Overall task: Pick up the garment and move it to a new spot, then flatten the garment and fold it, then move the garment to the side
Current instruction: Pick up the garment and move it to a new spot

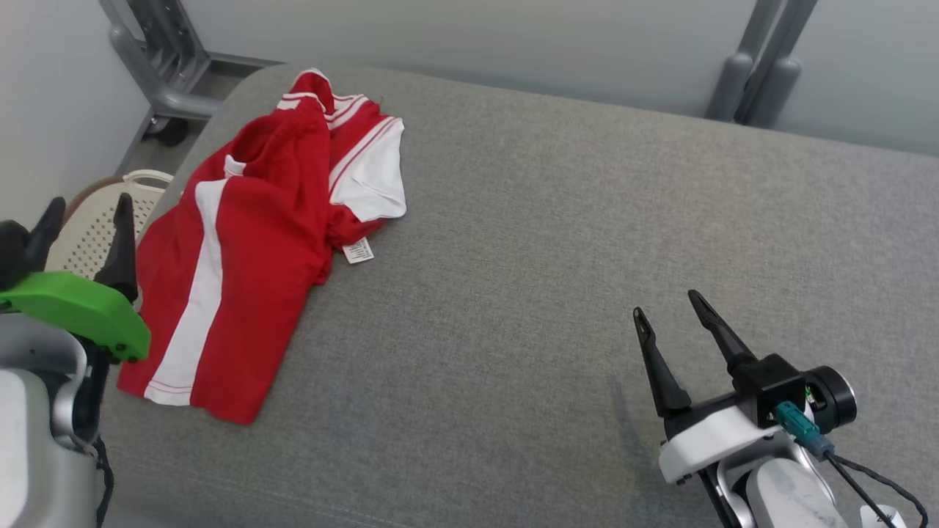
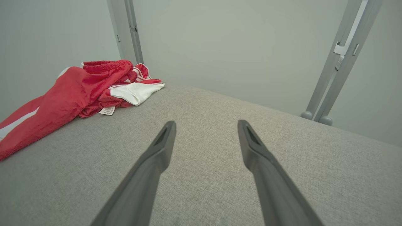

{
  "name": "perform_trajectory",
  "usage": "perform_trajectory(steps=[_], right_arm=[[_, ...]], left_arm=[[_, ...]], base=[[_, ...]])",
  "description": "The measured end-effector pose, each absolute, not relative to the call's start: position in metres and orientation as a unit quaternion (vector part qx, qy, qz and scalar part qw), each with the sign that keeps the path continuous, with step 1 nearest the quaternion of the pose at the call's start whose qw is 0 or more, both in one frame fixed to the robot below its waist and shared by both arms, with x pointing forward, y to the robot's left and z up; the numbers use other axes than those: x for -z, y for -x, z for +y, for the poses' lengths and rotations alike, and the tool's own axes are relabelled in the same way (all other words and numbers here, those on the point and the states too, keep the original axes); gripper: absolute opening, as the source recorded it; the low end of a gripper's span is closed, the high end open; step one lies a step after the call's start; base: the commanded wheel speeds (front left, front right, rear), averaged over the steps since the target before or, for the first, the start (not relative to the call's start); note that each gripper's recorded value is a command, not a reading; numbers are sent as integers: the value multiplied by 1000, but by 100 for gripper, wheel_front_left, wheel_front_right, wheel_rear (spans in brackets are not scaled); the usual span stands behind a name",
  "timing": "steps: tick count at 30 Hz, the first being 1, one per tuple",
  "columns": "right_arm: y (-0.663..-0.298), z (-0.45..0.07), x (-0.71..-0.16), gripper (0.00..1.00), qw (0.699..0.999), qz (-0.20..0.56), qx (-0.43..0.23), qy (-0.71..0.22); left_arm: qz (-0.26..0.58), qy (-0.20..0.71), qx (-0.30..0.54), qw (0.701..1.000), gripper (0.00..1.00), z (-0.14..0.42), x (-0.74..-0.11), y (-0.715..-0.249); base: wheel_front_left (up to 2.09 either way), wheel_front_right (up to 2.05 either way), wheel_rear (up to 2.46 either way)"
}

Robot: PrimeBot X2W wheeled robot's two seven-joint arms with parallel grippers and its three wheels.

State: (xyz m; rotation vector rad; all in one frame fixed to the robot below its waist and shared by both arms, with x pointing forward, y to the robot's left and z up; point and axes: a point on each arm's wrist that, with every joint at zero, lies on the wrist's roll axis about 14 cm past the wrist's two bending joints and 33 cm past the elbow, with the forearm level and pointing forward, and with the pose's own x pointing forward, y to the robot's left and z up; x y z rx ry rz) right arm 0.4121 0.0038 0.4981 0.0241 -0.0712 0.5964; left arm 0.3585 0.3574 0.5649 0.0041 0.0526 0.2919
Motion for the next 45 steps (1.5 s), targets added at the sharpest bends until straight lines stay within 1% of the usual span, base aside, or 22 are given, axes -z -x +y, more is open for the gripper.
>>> perform_trajectory(steps=[3, 8, 12, 21, 28, 35, 40, 41, 42, 43, 44, 45], right_arm=[[-422, -2, -493, 100, 958, -32, -283, -11], [-437, -12, -479, 100, 963, -22, -269, -2], [-448, -17, -468, 100, 965, -14, -261, 2], [-462, -36, -435, 100, 971, 17, -239, 12], [-466, -49, -413, 100, 973, 41, -225, 24], [-465, -56, -399, 100, 974, 57, -219, 31], [-463, -54, -399, 100, 973, 57, -223, 32], [-463, -53, -399, 100, 972, 57, -224, 32], [-463, -53, -400, 100, 972, 56, -224, 32], [-462, -53, -401, 100, 972, 56, -225, 32], [-462, -52, -401, 100, 972, 55, -225, 32], [-462, -52, -402, 100, 972, 55, -226, 32]], left_arm=[[57, 9, -145, 988, 100, 365, -556, -378], [113, 67, -141, 981, 100, 366, -525, -408], [151, 78, -144, 975, 100, 373, -503, -424], [211, 100, -122, 965, 100, 361, -451, -456], [252, 104, -101, 957, 100, 346, -412, -469], [281, 93, -109, 949, 100, 350, -385, -471], [300, 96, -114, 942, 100, 350, -373, -466], [304, 96, -115, 941, 94, 350, -371, -465], [306, 95, -117, 940, 83, 351, -369, -463], [310, 95, -121, 938, 33, 353, -367, -461], [317, 97, -125, 935, 0, 354, -364, -458], [327, 97, -125, 932, 0, 354, -361, -455]], base=[[0, 0, 0], [0, 0, 0], [0, 0, 0], [0, 0, 0], [0, 0, 0], [0, 0, 0], [0, 0, 0], [0, 0, 0], [0, 0, 0], [0, 0, 0], [0, 0, 0], [0, 0, 0]])
